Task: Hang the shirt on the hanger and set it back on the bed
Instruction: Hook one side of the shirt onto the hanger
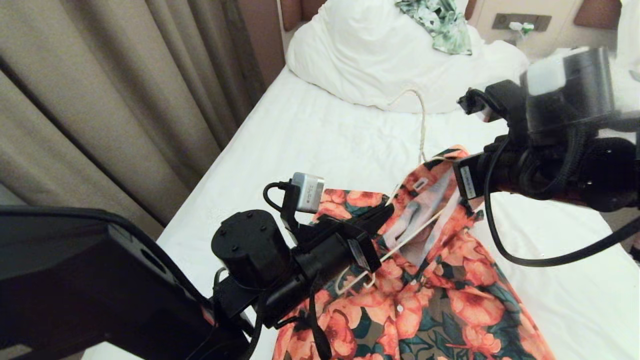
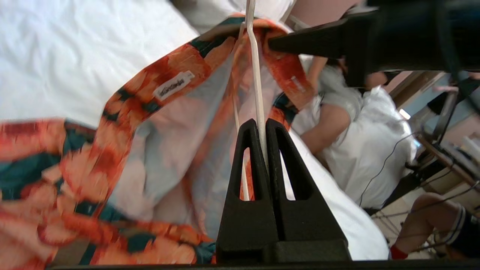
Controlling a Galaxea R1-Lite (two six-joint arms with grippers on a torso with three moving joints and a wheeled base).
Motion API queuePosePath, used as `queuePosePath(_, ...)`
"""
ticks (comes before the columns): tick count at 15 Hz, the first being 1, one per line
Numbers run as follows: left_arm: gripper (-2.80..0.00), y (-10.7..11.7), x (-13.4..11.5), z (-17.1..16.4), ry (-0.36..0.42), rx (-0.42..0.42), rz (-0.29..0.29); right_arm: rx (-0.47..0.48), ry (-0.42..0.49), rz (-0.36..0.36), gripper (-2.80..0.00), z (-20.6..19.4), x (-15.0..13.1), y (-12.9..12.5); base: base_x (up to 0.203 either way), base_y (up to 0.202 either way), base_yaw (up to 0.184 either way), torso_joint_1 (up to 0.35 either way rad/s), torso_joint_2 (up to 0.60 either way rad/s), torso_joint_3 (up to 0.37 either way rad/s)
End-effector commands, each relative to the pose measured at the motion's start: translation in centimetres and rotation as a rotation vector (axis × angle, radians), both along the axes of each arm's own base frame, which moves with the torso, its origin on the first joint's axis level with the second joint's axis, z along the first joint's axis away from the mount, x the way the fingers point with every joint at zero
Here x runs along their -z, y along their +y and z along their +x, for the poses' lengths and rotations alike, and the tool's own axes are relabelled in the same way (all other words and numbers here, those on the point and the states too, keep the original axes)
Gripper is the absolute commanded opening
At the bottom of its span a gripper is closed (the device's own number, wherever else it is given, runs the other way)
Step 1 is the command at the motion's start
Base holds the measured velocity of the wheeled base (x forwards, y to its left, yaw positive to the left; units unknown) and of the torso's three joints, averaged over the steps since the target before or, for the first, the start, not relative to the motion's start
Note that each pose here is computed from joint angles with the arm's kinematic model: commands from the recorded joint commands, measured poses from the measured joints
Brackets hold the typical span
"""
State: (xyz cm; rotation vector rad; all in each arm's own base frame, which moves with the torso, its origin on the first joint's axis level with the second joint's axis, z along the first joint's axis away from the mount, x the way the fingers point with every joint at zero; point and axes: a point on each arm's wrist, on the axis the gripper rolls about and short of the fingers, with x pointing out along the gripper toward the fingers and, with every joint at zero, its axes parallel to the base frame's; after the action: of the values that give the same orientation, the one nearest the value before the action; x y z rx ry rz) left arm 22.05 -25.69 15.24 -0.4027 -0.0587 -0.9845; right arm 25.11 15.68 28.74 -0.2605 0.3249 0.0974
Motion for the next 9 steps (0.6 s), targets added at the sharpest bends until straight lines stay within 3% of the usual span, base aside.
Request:
queuePosePath(1, -2.80, -0.2, -1.7, 0.3, -0.049, -0.001, -0.055, -0.032, -0.071, 0.034, -2.80, -2.0, -2.4, -0.5, 0.000, 0.000, 0.000, 0.000, 0.00, 0.000)
queuePosePath(5, -2.80, -1.3, -3.5, -0.3, -0.100, 0.037, -0.108, -0.146, -0.182, 0.099, -2.80, -3.9, -4.8, -0.8, 0.000, 0.000, 0.000, 0.000, 0.00, 0.000)
queuePosePath(9, -2.80, -2.4, -6.1, -1.9, -0.164, 0.091, -0.182, -0.235, -0.315, 0.111, -2.80, -6.1, -7.7, -1.1, 0.000, 0.000, 0.000, 0.000, 0.00, 0.000)
